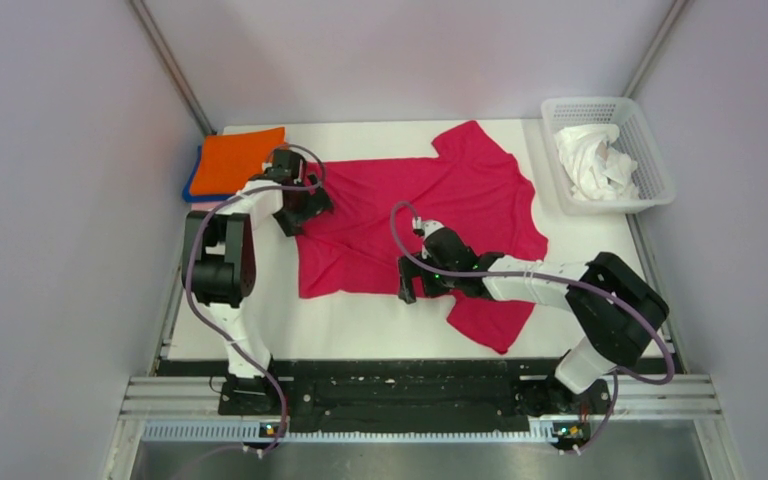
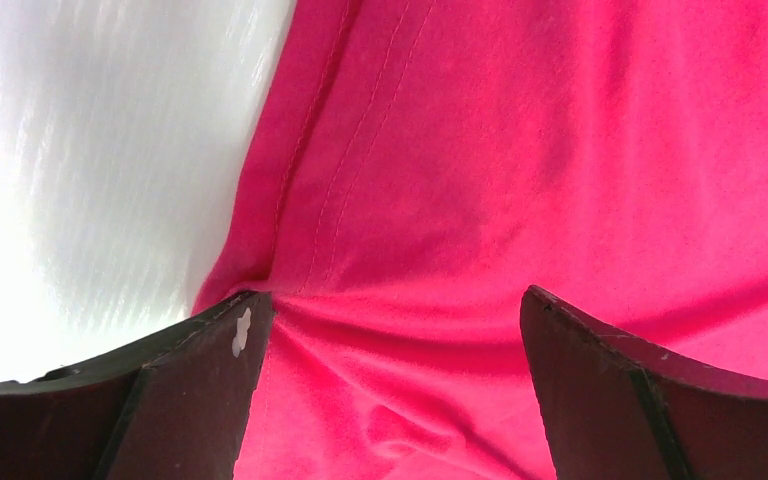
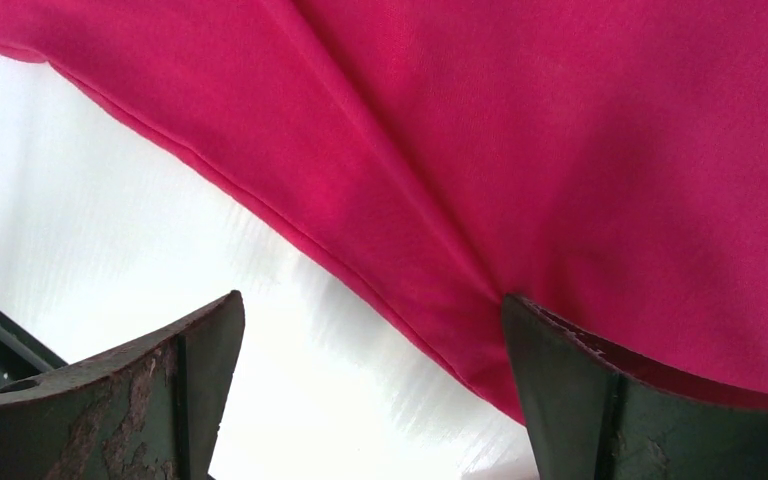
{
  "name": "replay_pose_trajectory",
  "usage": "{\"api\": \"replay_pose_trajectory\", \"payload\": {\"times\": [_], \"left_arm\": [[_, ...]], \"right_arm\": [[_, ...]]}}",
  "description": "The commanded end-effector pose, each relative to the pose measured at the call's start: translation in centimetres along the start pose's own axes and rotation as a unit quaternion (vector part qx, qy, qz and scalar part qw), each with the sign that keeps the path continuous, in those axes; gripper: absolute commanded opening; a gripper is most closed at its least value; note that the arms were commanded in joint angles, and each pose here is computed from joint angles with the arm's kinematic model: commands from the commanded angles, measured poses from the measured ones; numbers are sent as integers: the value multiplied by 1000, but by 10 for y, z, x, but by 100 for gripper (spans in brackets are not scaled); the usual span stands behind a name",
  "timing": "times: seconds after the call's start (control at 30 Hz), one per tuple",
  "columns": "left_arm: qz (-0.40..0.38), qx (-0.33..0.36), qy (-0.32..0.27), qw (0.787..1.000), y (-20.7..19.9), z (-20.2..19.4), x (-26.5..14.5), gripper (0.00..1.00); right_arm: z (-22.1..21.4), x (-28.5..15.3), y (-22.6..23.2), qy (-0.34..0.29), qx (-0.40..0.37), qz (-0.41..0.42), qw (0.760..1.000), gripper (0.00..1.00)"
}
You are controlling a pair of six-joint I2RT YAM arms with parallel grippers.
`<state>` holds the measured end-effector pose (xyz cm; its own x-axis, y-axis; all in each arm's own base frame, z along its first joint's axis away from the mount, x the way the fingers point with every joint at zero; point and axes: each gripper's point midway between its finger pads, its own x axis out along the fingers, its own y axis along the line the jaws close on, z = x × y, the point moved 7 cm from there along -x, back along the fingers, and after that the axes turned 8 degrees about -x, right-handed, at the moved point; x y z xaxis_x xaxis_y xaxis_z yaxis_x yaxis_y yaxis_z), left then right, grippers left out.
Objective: Fold and stack the t-shirts
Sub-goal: Grab the side of the flattened tshirt closest away from the robot with both arms
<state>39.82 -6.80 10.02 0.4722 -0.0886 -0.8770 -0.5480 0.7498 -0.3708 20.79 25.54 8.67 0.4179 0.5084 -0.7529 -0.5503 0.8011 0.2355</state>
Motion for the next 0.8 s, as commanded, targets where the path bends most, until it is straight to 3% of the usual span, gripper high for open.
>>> {"api": "replay_pose_trajectory", "payload": {"times": [0.0,0.27,0.37,0.47,0.6,0.77], "left_arm": [[17,14,8,1000,7,8,8,98],[-29,38,-19,999,-4,-2,-58,98],[8,17,-48,999,16,-14,-85,99],[38,-11,-52,998,48,-39,-101,99],[34,-46,-28,998,82,-82,-111,97],[36,-80,-15,996,115,-119,-111,81]], "right_arm": [[-29,-6,-6,59,10,-16,998,99],[50,-28,27,-64,11,53,996,99],[63,-51,28,-110,14,48,993,99],[52,-70,12,-117,35,-9,992,99],[14,-90,-21,-77,95,-89,988,99],[-35,-112,-45,-23,139,-131,981,99]]}}
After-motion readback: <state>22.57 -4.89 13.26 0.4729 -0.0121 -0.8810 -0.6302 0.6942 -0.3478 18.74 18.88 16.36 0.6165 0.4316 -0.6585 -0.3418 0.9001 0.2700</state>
